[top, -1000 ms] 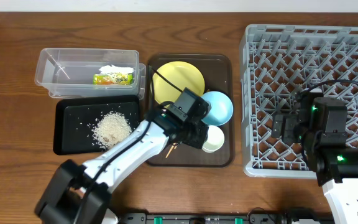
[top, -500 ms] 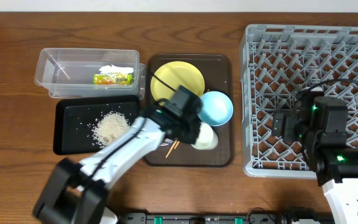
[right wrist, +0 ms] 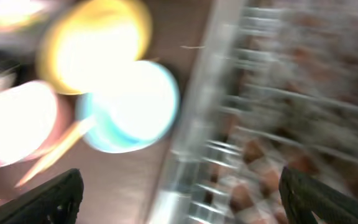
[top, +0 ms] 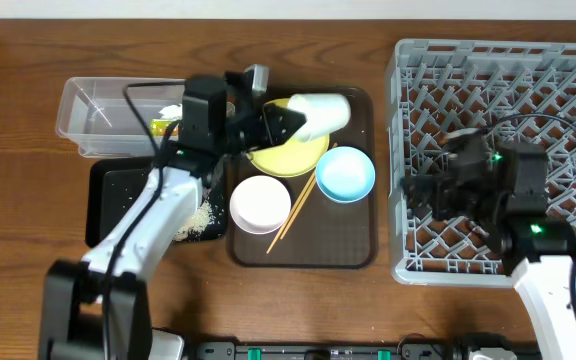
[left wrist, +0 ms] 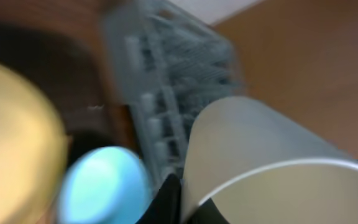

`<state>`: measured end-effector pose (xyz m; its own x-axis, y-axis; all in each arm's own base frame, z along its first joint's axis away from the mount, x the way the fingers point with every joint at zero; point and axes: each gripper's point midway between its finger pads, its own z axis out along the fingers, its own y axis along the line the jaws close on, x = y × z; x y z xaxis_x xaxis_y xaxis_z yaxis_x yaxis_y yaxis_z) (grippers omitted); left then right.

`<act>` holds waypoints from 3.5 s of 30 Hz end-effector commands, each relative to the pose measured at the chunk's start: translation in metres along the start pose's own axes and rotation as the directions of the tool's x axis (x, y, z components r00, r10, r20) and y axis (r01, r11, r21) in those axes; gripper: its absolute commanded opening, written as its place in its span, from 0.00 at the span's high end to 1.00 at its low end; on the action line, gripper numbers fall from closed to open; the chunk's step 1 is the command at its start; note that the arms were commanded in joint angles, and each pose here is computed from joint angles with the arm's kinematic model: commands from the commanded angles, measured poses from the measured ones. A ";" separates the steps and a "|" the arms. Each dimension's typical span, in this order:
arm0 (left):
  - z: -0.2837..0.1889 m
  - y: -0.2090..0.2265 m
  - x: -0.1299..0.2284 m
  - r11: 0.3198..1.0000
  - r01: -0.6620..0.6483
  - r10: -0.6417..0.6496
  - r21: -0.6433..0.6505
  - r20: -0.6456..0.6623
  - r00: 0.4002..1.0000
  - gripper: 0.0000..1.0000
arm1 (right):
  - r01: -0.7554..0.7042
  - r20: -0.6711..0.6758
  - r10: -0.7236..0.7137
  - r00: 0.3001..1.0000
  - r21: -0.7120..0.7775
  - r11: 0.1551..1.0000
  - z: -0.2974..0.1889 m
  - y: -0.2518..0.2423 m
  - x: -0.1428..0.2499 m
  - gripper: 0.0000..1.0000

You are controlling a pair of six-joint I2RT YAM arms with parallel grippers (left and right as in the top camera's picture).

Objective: Sort waste into correct bins and load items into the dishwasher rack
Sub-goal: 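Hand the white cup from the left gripper to the right gripper, then place the white cup into the dishwasher rack with the right gripper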

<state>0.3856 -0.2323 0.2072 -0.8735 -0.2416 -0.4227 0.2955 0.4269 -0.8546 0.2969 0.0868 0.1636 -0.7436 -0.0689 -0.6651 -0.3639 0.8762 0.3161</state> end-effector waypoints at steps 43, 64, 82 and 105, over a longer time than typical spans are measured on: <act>0.020 -0.074 0.086 0.911 0.284 -0.107 0.300 -0.493 0.863 0.93 | 0.573 0.501 -0.305 0.810 -0.563 0.595 -0.030 0.113 -0.061 0.39; 0.015 0.044 0.056 0.994 0.048 -0.068 -0.102 -0.202 0.977 0.53 | 0.203 0.130 -0.181 0.975 -0.183 0.962 0.011 0.022 -0.039 0.65; -0.097 0.053 0.045 0.819 -0.148 0.117 -0.555 -0.090 0.989 0.51 | -0.287 -0.025 0.352 0.936 0.525 0.801 -0.117 -0.098 -0.026 0.97; -0.097 0.059 0.053 0.814 -0.125 0.076 -0.568 -0.109 0.991 0.51 | -0.366 -0.219 0.651 0.727 0.679 0.637 -0.079 -0.182 0.032 0.99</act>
<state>0.3151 -0.1382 0.1630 -0.8900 -0.1197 -0.4399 0.1235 0.8655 -0.4854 0.2886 -0.1065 0.1388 -0.9109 0.3953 -0.1181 0.3990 0.9169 -0.0092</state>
